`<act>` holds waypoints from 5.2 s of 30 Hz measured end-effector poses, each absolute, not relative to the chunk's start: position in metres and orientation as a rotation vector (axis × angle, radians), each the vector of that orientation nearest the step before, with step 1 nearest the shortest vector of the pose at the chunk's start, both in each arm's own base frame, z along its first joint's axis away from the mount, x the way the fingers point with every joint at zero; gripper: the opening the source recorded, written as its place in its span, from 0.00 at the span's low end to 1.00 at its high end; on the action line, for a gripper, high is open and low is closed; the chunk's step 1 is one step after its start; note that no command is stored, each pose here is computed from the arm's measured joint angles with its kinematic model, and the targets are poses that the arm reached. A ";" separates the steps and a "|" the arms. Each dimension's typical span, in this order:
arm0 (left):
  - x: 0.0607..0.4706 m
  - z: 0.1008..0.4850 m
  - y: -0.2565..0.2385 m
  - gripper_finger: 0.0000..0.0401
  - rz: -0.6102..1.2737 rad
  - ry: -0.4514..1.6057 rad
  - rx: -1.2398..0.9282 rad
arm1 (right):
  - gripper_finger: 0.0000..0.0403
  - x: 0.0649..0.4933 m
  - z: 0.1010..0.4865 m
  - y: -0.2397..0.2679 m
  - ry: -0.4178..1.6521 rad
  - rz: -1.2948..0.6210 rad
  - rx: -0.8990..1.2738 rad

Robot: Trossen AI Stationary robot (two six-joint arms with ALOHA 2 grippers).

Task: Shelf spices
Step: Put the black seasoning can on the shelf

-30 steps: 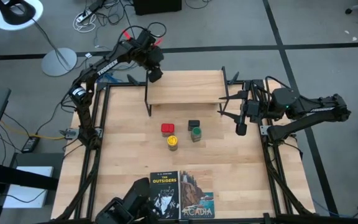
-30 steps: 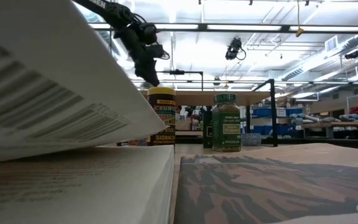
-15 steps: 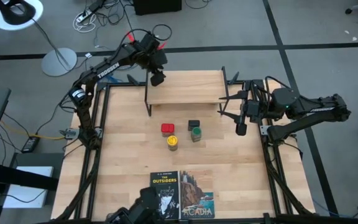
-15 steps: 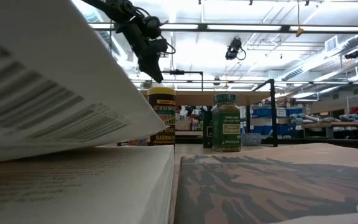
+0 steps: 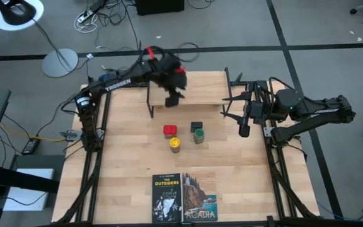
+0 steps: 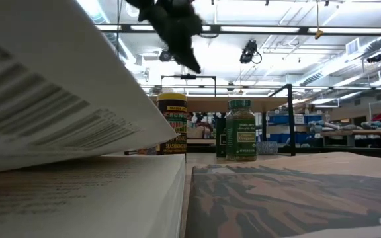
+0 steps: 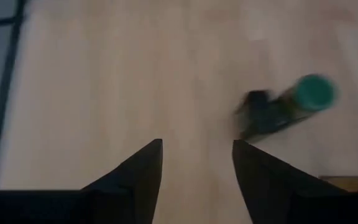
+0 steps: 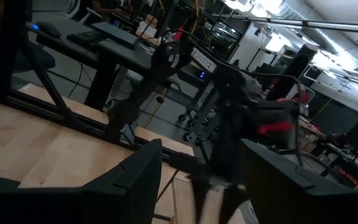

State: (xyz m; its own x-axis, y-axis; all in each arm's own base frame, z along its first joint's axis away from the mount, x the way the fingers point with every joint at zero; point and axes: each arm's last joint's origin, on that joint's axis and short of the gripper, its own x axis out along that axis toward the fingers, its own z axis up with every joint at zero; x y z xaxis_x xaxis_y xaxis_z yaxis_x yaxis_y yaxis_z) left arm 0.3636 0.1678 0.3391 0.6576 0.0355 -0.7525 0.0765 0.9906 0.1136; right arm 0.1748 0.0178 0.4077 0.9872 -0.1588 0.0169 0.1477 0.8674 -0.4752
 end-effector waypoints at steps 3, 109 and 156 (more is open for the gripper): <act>0.378 0.339 0.131 0.50 -0.104 0.850 0.174 | 0.52 0.175 0.409 0.018 0.014 -0.163 -0.493; 0.205 0.337 -0.002 0.30 0.469 -0.281 0.137 | 0.52 0.193 0.408 0.020 -0.025 -0.177 -0.516; 0.207 0.337 -0.003 0.31 0.436 -0.286 0.204 | 0.43 0.214 0.420 0.019 -0.144 -0.449 -0.537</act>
State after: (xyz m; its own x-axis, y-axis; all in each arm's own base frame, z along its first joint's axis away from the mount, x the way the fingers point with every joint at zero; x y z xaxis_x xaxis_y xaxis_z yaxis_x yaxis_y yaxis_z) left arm 0.2074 -0.0032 0.3371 0.8676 0.3849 0.3148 -0.4418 0.8872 0.1328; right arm 0.2143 0.0190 0.4199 0.8937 -0.3744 0.2473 0.4484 0.7656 -0.4613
